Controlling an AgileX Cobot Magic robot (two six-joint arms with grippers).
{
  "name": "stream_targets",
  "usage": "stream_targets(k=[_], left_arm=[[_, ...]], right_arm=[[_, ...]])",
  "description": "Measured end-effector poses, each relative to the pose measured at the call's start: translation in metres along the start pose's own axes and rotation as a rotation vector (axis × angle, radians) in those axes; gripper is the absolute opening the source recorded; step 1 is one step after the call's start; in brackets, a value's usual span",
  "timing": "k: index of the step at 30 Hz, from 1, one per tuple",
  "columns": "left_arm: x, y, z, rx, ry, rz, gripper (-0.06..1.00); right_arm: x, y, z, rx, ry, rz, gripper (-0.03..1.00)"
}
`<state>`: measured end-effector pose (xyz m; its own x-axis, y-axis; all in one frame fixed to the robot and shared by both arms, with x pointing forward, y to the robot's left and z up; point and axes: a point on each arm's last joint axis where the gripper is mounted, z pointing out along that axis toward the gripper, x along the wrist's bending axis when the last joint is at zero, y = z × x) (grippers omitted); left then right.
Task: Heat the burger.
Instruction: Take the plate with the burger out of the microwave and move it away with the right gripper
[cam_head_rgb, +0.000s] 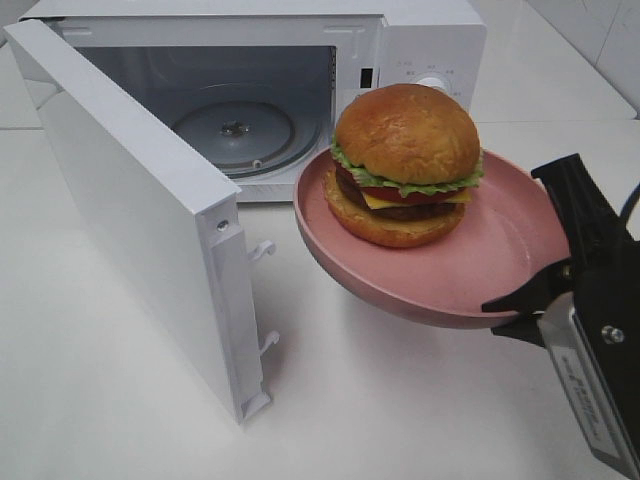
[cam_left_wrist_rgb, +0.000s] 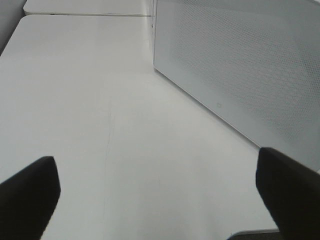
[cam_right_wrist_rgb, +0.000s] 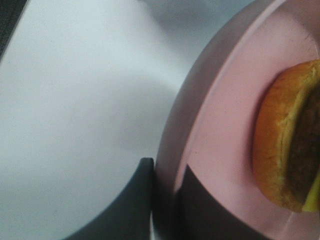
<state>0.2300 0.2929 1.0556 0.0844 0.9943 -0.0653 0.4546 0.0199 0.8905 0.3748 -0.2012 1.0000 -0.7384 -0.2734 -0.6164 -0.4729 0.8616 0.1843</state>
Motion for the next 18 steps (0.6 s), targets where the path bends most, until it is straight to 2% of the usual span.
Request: stream_targets(k=[4,10,18], left_arm=[[0.0,0.0,0.0,0.0,0.0,0.0,0.99],[0.0,0.0,0.0,0.0,0.0,0.0,0.99],[0.0,0.0,0.0,0.0,0.0,0.0,0.99]], right_arm=[[0.012,-0.003,-0.014,0.023,-0.008,0.015,0.08],[0.018,-0.005,-0.024,0.052,-0.004,0.017,0.08],[0.027,-0.014,-0.041,0.153,-0.025,0.074,0.08]])
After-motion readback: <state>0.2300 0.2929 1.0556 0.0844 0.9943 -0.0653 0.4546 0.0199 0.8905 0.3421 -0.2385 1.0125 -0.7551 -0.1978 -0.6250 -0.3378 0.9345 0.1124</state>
